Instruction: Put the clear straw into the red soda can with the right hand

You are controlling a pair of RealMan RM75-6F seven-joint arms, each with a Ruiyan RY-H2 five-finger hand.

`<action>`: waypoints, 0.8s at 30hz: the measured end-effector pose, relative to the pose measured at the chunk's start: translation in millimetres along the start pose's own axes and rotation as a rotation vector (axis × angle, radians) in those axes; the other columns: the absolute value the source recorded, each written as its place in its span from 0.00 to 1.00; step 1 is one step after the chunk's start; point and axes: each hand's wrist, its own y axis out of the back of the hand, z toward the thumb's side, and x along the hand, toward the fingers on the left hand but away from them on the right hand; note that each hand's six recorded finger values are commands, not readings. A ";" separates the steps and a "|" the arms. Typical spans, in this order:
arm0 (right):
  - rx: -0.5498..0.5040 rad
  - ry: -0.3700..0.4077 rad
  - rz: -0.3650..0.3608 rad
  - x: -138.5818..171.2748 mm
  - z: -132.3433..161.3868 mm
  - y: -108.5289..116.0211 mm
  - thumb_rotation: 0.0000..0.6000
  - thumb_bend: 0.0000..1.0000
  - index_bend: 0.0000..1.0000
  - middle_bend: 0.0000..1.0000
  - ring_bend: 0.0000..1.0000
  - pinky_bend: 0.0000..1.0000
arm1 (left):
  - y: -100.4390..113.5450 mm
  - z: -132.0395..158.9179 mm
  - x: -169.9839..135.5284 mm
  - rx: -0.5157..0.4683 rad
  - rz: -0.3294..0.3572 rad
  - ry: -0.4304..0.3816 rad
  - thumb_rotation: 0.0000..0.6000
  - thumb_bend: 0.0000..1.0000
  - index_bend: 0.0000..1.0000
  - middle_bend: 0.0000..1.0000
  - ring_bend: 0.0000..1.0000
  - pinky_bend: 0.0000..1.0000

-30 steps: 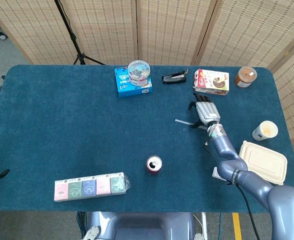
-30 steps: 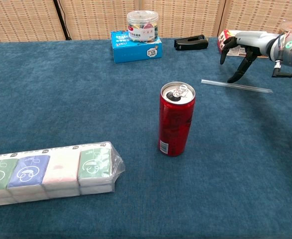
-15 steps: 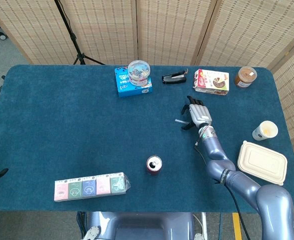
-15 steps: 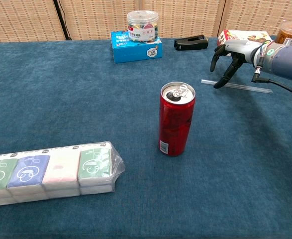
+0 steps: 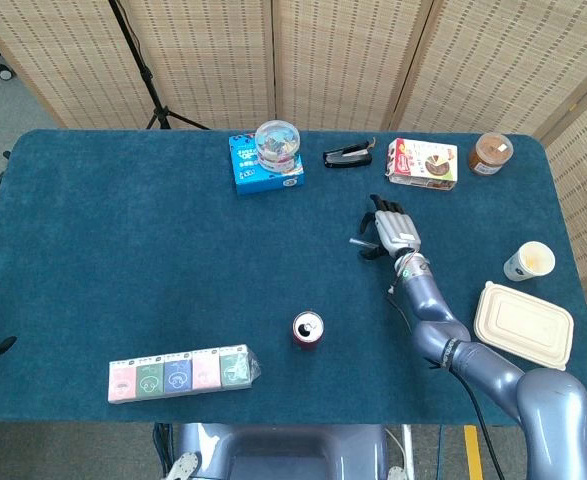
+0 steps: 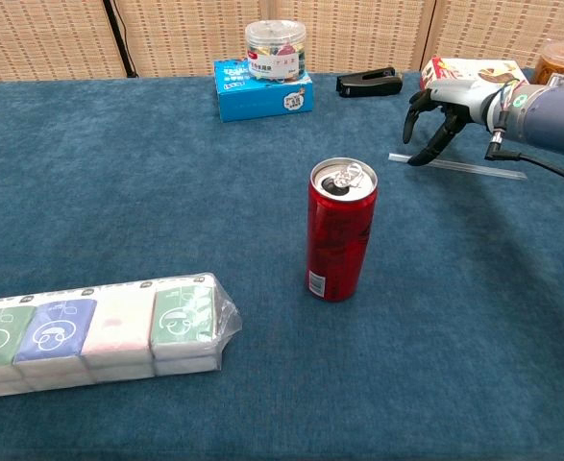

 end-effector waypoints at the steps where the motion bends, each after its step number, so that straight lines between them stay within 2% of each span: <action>1: 0.000 -0.002 0.001 0.0 -0.3 -0.8 1.00 0.31 0.45 0.00 0.00 0.00 | 0.1 -0.1 -0.2 -0.001 0.000 0.000 1.00 0.00 0.00 0.00 0.00 0.00; 24: -0.014 -0.040 0.023 -5.4 -8.9 -8.2 1.00 0.39 0.46 0.00 0.00 0.00 | 0.6 -1.6 0.7 -0.005 0.003 0.006 1.00 0.00 0.00 0.00 0.00 0.00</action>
